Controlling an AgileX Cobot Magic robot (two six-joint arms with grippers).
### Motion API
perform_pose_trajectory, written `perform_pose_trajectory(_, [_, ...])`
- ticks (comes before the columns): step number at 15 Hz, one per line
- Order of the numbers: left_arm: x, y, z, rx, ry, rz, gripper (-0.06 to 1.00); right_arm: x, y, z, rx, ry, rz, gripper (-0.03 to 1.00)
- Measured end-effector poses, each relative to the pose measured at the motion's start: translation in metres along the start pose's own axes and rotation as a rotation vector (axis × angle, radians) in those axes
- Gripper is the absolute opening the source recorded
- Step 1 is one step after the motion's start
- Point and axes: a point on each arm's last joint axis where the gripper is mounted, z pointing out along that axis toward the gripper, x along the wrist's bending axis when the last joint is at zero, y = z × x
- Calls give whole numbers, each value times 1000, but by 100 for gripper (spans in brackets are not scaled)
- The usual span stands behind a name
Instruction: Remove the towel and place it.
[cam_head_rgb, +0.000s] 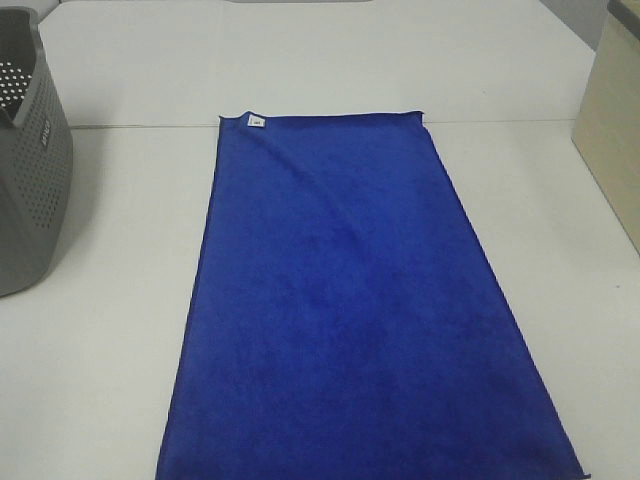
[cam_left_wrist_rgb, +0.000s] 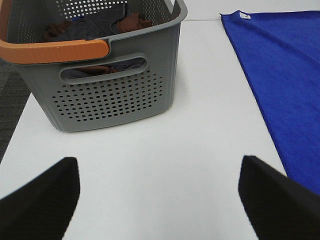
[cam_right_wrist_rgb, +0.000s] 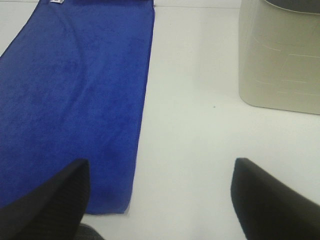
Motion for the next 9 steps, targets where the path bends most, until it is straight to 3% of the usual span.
perform_pose_trajectory(9, [0, 0, 0, 0, -3, -2, 80, 0, 0, 0, 0, 0, 5, 76])
